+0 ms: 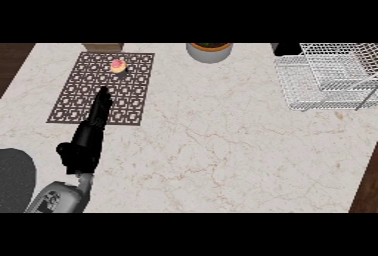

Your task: Pick the tomato from the tray and place it in the tiered basket

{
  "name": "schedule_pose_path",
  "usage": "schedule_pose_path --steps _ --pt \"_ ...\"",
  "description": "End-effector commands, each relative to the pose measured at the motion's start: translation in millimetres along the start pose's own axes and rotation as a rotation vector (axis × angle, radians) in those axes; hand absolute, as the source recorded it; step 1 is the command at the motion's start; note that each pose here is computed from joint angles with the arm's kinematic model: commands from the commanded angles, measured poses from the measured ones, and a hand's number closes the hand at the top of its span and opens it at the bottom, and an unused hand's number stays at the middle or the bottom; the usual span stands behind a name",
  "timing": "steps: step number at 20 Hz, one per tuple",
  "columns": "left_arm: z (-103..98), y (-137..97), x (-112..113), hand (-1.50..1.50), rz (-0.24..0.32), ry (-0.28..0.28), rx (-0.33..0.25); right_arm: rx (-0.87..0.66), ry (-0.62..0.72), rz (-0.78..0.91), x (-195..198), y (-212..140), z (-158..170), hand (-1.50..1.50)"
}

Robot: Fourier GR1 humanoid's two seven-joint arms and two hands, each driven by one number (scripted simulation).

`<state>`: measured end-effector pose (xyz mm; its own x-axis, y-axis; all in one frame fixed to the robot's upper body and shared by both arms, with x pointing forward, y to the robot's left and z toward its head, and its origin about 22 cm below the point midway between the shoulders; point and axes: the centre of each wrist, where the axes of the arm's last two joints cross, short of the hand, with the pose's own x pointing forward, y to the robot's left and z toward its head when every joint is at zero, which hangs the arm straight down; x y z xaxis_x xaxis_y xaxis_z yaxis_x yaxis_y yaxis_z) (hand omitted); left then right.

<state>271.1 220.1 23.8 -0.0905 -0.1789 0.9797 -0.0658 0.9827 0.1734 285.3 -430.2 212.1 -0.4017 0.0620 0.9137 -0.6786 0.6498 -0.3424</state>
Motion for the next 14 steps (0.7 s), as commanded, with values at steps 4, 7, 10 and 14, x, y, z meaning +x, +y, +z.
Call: schedule_pose_path --steps 4,7,10,14 --pt "-7 -5 5 0.0 -0.016 -0.005 -0.004 0.243 0.098 0.476 93 18 -32 -1.5" --pt "2 -22 -5 0.0 -0.004 0.017 -0.012 0.283 0.166 0.533 89 36 -35 -1.5" --pt "-5 -11 12 0.0 0.001 0.014 0.006 0.315 0.185 0.563 88 42 -38 -1.5" --pt "-9 -34 9 0.0 0.0 0.001 0.003 0.324 0.173 0.574 81 66 -40 -1.5"
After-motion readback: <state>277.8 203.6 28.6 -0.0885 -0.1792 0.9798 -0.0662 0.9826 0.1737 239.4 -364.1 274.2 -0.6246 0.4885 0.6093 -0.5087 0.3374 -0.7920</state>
